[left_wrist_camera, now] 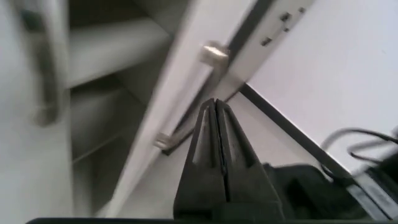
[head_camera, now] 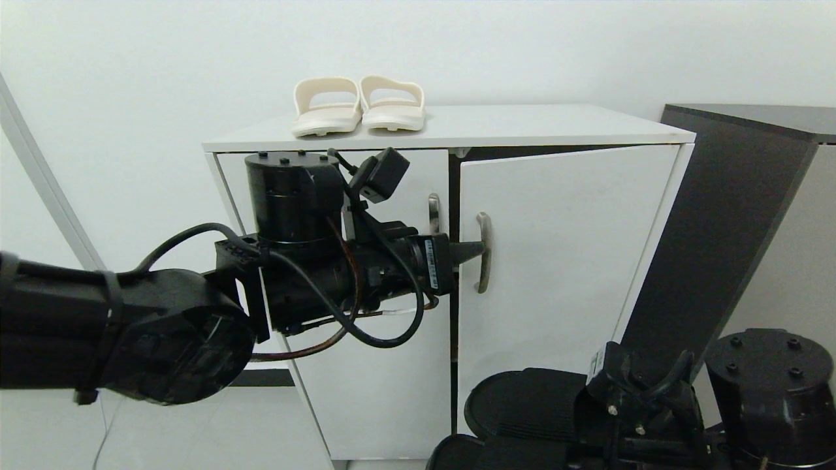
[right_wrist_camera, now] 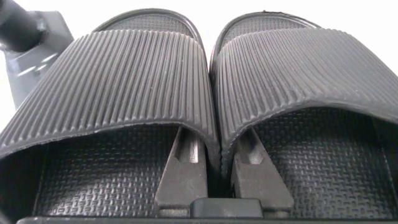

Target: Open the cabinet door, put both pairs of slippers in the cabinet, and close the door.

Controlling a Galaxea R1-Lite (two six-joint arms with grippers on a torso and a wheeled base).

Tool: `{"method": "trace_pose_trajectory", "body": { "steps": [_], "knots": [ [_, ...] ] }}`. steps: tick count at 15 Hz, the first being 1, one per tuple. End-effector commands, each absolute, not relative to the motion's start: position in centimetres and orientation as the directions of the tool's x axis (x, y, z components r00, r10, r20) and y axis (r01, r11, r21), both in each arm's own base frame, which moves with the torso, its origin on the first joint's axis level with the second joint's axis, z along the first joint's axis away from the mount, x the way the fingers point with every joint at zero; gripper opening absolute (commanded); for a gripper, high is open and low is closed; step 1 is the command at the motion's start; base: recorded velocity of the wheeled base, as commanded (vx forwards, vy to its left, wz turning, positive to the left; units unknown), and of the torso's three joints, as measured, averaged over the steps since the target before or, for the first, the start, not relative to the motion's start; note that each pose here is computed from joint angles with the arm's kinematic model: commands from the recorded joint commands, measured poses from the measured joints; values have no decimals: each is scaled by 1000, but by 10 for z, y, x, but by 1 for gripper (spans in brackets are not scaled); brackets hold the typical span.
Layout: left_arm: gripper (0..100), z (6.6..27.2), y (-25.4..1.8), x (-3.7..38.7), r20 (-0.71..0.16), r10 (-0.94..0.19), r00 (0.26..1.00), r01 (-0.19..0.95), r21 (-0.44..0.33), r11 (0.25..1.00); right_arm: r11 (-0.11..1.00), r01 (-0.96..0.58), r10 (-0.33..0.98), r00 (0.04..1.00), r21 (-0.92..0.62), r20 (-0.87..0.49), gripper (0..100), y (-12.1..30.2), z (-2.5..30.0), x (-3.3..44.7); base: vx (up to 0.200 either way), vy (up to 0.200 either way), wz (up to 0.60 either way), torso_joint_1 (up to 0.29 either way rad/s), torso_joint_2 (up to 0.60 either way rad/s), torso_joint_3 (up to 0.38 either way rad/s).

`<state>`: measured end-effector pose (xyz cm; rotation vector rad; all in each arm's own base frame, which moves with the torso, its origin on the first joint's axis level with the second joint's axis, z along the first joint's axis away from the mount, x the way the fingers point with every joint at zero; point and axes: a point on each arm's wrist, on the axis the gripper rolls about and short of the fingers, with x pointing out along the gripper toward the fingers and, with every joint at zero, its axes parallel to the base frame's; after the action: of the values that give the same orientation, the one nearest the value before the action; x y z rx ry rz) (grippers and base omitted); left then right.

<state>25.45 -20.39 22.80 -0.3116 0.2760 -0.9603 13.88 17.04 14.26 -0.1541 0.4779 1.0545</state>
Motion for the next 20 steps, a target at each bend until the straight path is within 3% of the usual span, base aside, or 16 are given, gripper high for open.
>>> {"method": "trace_pose_trajectory", "body": {
  "steps": [1, 5, 8, 13, 20],
  "knots": [
    [0, 239, -199, 239, -61, -846, 530, 776, -369, 512, 483, -869, 804, 394, 105, -445, 0, 168, 143, 136, 0, 0, 0, 0, 0, 0],
    [0, 245, -192, 207, -45, -871, 489, 804, -364, 470, 478, -872, 809, 392, 102, -437, 0, 167, 144, 134, 0, 0, 0, 0, 0, 0],
    [0, 248, -181, 199, -33, -862, 506, 798, -360, 482, 451, -889, 813, 371, 83, -449, 0, 167, 140, 129, 0, 0, 0, 0, 0, 0],
    [0, 237, -176, 230, -39, -822, 568, 750, -388, 536, 414, -909, 829, 351, 55, -435, 0, 163, 142, 119, 0, 0, 0, 0, 0, 0],
    [0, 224, -215, 285, -14, -818, 574, 747, -399, 532, 392, -918, 831, 326, 58, -450, 0, 165, 138, 114, 0, 0, 0, 0, 0, 0]
  ]
}}
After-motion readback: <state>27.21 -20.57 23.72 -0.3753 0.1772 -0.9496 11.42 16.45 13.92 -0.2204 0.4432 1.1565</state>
